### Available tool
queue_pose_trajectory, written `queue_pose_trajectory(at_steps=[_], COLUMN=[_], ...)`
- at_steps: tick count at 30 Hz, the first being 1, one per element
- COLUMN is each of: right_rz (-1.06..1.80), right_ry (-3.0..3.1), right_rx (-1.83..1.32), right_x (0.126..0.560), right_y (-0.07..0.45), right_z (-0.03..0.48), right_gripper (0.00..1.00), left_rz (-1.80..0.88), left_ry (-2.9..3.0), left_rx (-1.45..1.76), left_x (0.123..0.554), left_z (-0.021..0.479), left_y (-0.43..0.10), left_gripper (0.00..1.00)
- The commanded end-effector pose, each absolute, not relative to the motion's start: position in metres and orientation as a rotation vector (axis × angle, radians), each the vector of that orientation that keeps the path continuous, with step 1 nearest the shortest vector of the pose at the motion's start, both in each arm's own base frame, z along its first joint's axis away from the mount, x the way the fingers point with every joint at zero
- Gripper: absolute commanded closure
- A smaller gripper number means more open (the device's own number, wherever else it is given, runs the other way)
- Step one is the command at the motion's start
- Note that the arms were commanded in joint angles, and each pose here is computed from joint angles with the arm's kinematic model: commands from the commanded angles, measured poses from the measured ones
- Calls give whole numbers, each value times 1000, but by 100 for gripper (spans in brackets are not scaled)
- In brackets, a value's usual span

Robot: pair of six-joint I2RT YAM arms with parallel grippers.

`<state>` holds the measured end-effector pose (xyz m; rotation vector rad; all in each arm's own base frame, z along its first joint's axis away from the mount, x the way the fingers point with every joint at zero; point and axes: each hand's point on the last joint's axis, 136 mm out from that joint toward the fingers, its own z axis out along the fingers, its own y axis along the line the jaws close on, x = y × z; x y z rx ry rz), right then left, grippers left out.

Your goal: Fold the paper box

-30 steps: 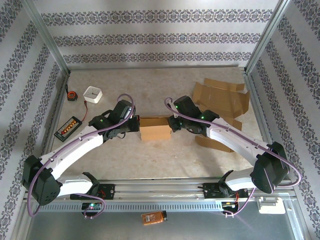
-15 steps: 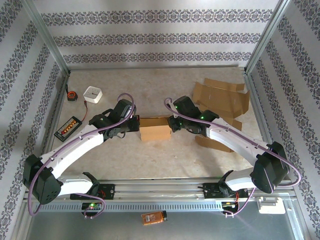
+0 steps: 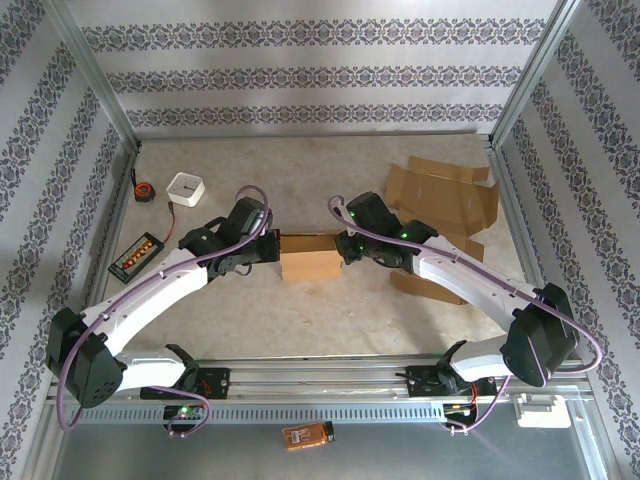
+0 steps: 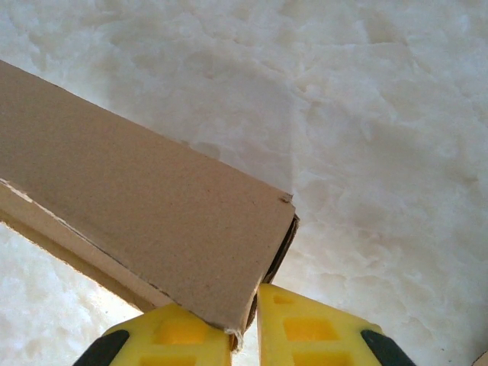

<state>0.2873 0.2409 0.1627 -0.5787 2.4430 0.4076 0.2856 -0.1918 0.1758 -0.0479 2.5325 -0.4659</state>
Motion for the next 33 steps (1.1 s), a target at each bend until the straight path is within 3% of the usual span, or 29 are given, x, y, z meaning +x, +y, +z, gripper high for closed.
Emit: queue_pose_trajectory(at_steps=[1, 15, 26, 33], right_rz=[269, 268, 270, 272], right_ry=[2627, 2628, 2630, 2630], right_rx=[-647, -652, -655, -654], right_x=[262, 261, 261, 261], right_y=[219, 219, 220, 221], right_z=[120, 119, 119, 119], right_gripper=[84, 84, 84, 84], left_rz=[-482, -666, -347, -460], left_ry=[2570, 2579, 2672, 2664], left_rx=[-54, -93, -90, -74], left_x=[282, 280, 267, 271], left_z=[166, 161, 138, 138], left_y=[-197, -219, -177, -195], left_gripper=[100, 100, 100, 100])
